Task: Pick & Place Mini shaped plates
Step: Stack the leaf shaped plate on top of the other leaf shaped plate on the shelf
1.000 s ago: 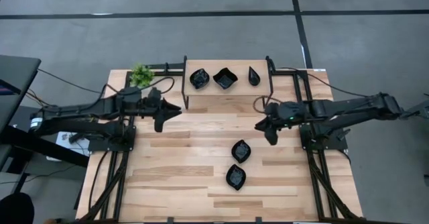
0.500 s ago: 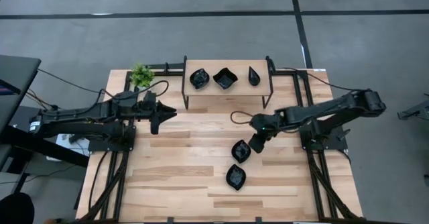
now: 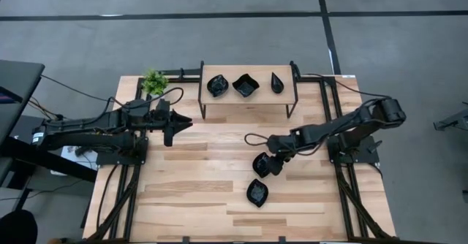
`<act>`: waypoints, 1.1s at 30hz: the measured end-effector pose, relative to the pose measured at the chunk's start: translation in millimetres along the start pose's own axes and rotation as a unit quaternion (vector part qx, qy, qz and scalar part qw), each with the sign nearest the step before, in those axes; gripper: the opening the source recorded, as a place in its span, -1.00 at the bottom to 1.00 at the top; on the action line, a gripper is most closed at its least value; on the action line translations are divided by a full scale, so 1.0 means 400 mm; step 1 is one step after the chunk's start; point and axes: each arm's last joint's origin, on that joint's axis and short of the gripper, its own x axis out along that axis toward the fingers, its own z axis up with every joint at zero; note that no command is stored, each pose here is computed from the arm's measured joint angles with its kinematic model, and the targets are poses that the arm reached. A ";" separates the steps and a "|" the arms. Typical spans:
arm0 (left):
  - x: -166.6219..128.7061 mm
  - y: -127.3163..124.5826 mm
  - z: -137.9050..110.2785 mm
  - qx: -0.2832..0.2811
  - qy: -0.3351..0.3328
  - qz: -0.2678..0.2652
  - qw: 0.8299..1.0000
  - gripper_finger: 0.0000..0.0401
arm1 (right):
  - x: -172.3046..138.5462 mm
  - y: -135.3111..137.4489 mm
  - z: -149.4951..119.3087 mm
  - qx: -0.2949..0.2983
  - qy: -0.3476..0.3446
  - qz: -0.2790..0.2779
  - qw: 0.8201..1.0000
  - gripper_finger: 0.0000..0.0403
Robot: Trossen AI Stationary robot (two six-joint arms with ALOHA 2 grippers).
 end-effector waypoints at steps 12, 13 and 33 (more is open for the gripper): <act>0.000 0.000 0.000 0.000 0.000 0.000 1.000 -0.49 | 0.025 -0.016 -0.003 0.003 -0.009 -0.035 0.999 -0.21; 0.000 0.000 0.000 0.000 0.000 0.000 1.000 -0.49 | 0.027 -0.020 -0.006 0.004 -0.007 -0.036 0.999 -0.22; 0.000 0.000 0.001 0.000 0.000 0.000 1.000 -0.49 | 0.063 -0.030 -0.003 0.017 -0.027 -0.013 0.999 -0.53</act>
